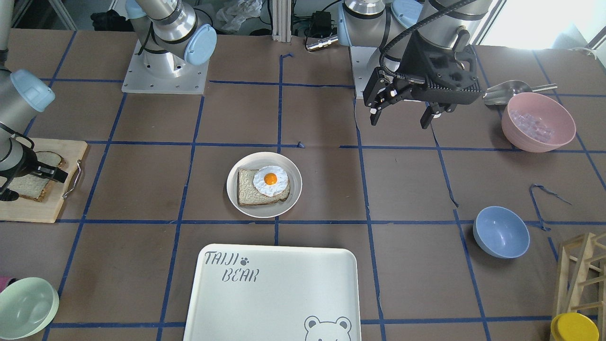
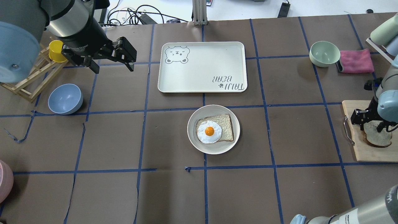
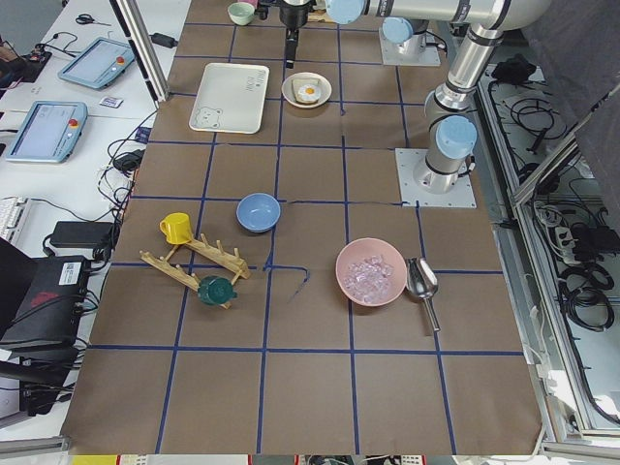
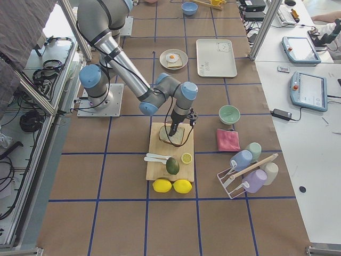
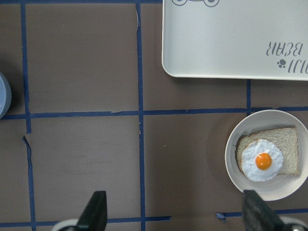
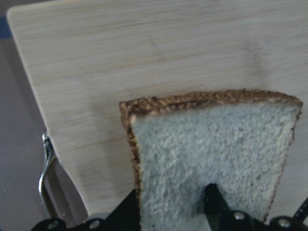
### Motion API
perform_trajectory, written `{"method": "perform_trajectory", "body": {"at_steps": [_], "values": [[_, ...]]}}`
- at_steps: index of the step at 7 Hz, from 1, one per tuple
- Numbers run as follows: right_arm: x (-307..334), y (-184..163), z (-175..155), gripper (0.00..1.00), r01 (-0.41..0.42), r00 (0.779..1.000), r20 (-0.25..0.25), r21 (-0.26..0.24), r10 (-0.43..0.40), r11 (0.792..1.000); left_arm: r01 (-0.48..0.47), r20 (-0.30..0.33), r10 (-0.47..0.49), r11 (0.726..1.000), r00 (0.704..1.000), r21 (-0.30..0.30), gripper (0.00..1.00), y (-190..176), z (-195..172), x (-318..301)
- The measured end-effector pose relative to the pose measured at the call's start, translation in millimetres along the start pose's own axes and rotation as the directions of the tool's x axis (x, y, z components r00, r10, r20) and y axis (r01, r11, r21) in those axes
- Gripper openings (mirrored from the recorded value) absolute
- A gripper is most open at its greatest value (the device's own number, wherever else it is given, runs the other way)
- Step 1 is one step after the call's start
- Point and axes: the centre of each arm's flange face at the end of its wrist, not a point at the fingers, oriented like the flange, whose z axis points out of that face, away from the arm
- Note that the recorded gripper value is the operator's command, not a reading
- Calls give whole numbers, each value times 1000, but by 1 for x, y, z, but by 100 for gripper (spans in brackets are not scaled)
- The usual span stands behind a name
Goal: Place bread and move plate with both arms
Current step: 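Grasp the bread slice on its edge with the right gripper and lift, then carry the bread slice with the right gripper over the egg plate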
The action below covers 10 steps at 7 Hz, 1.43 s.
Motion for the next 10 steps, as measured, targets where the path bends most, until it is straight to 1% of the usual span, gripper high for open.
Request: {"method": "perform_trajectory", "body": {"at_steps": [1, 2, 3, 5, 6, 7, 9, 10], "values": [[0, 0, 0, 0, 8, 1000, 0, -3, -8, 1000, 0, 0, 0, 1000, 1000, 0, 100, 0, 0, 0], [0, 1, -1, 0, 15, 1000, -1, -3, -15, 1000, 0, 0, 0, 1000, 1000, 0, 100, 0, 0, 0], [2, 2, -3, 0, 19, 1000, -14, -7, -19, 1000, 0, 0, 0, 1000, 1000, 0, 100, 0, 0, 0], [7, 6, -6, 0, 18, 998, -60, -25, -20, 1000, 0, -1, 0, 1000, 1000, 0, 100, 0, 0, 0], [8, 6, -9, 0, 18, 997, -70, -25, -19, 1000, 0, -1, 0, 1000, 1000, 1, 100, 0, 0, 0], [9, 9, -20, 0, 15, 997, -79, -8, -16, 1000, 0, -1, 0, 1000, 1000, 1, 100, 0, 0, 0], [4, 21, -61, 0, 22, 995, -99, 35, -18, 999, 0, -2, 0, 1000, 1000, 1, 100, 0, -1, 0], [-7, 21, -86, 0, 48, 993, -107, 54, -42, 997, 0, -2, 0, 1000, 1000, 1, 100, 0, -1, 0]]}}
